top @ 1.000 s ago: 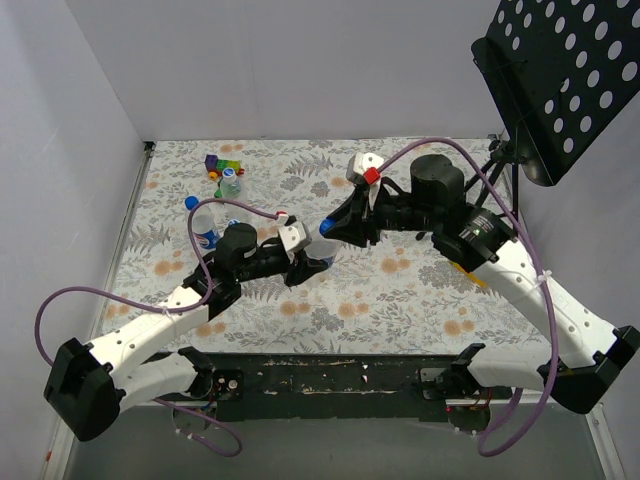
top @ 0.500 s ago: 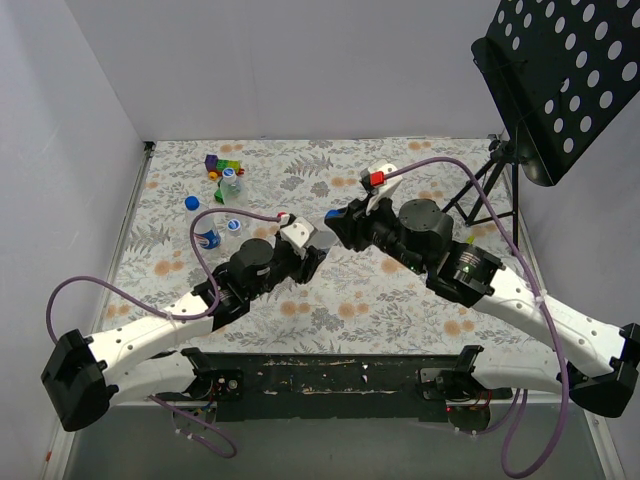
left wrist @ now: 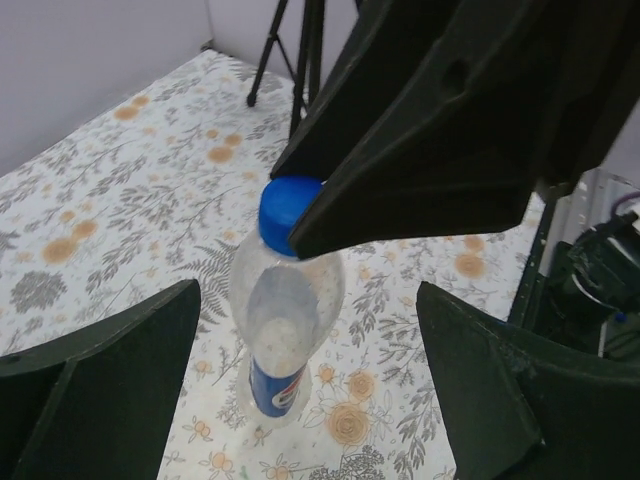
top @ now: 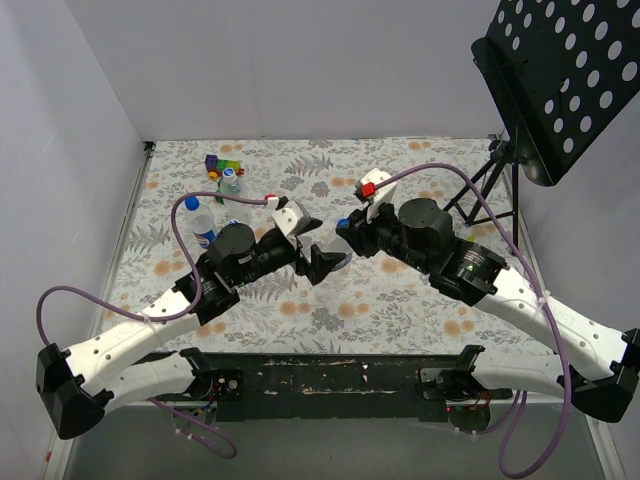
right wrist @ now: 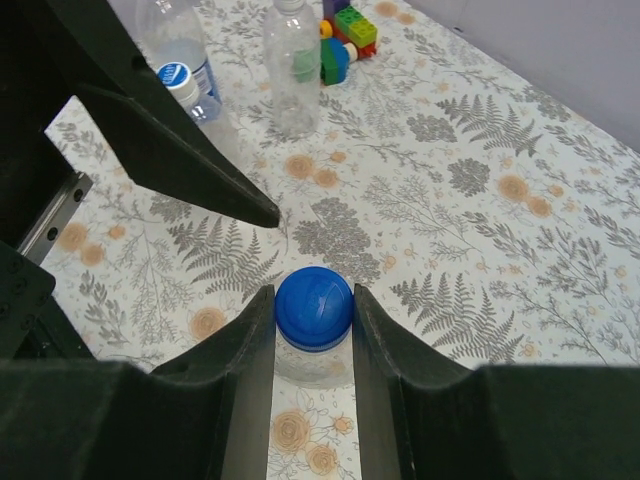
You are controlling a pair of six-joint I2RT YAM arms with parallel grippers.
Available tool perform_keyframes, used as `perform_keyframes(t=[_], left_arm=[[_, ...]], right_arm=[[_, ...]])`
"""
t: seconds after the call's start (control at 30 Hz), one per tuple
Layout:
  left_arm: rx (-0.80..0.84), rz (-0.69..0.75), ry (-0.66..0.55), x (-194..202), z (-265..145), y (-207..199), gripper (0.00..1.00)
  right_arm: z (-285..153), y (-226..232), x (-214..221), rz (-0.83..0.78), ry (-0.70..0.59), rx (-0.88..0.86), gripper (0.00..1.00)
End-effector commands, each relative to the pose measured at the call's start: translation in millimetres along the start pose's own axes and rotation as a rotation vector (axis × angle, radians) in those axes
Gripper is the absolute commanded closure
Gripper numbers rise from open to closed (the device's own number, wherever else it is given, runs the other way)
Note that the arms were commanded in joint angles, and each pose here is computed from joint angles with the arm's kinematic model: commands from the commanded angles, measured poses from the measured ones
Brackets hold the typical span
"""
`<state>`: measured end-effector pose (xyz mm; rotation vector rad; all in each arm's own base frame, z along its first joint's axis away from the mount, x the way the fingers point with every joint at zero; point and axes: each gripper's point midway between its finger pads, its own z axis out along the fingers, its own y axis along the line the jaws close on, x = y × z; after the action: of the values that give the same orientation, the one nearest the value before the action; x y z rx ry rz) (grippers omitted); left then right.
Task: Screw on the bottle caps
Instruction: Screw the bottle cap onto the plastic bottle.
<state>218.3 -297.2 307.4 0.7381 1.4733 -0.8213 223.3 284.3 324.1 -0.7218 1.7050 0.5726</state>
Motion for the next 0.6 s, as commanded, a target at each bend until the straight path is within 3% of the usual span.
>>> perform_keyframes(t=[0.0, 0.23, 0.57], left_arm=[[0.162, 0.053, 0.045, -4, 2, -20, 0.12], [0.227, 0.081, 0.054, 8, 5, -7, 0.19], [0.579, 0.134, 0.034, 13, -22, -28, 0.18]], right_arm=[[-10, 20, -14, -0.036, -0.056, -0.154, 0.99], [-15, 32, -17, -0.069, -0.077, -0.241, 0.99], [-28, 51, -23, -0.073, -0.126, -0.411, 0.99]])
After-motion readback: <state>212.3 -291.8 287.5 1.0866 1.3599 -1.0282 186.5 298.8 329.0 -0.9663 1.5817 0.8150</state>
